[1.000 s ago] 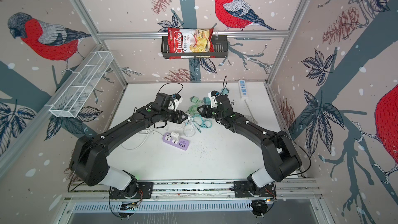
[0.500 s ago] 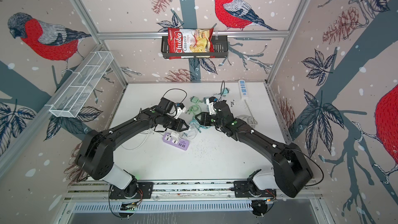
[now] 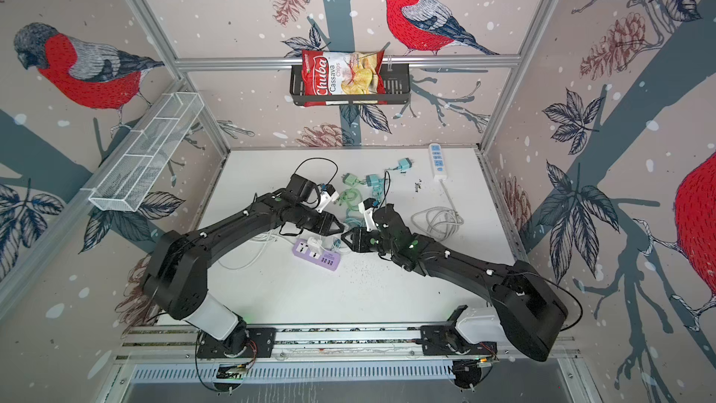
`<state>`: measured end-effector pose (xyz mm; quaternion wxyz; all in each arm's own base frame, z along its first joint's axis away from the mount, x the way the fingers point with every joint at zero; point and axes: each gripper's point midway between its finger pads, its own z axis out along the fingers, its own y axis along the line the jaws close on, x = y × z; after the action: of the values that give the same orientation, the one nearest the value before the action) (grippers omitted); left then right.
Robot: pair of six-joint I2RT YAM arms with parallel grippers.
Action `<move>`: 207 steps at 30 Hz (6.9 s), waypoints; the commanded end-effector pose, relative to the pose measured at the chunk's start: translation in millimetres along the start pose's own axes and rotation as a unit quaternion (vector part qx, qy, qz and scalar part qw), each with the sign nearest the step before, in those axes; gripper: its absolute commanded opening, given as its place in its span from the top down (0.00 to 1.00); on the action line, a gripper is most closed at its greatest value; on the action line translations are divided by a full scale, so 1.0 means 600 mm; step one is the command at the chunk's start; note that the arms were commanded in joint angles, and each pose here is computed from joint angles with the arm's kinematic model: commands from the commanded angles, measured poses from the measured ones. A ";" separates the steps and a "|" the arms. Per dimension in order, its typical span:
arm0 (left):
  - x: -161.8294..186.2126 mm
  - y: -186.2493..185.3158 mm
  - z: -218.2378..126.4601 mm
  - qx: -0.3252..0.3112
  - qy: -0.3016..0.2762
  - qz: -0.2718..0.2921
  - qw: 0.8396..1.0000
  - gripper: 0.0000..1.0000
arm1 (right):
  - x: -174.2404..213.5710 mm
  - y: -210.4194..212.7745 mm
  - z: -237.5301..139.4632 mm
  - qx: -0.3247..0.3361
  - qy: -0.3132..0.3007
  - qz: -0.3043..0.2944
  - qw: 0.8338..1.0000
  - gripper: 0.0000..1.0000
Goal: Insert the plug
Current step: 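Hold the 65W charger up with the left gripper while the right gripper grasps it, then open the left gripper to release the charger while the right gripper takes it, then carry the charger toward the purple strip with the right gripper while the left withdraws, then lower the 65W charger prongs-down into the purple strip socket with the right gripper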
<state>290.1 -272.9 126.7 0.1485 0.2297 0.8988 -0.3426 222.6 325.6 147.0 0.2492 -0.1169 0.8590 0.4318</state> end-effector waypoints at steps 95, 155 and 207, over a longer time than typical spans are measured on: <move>-0.010 -0.059 -0.031 0.102 -0.103 -0.135 0.980 0.74 | -0.154 0.098 -0.018 -0.027 -0.335 -0.087 0.938 0.66; 0.079 0.243 -0.266 -0.290 -0.318 -0.251 0.867 0.20 | -0.367 0.314 0.138 0.026 -0.156 -0.178 0.971 0.95; 0.195 0.192 -0.015 -0.102 -0.219 -0.282 0.929 0.76 | -0.061 0.107 0.186 0.234 -0.004 -0.077 0.969 0.95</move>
<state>266.1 -159.6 37.6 0.2964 -0.1094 0.8886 -0.3327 265.4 459.5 162.7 0.3080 -0.1354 0.9158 0.2194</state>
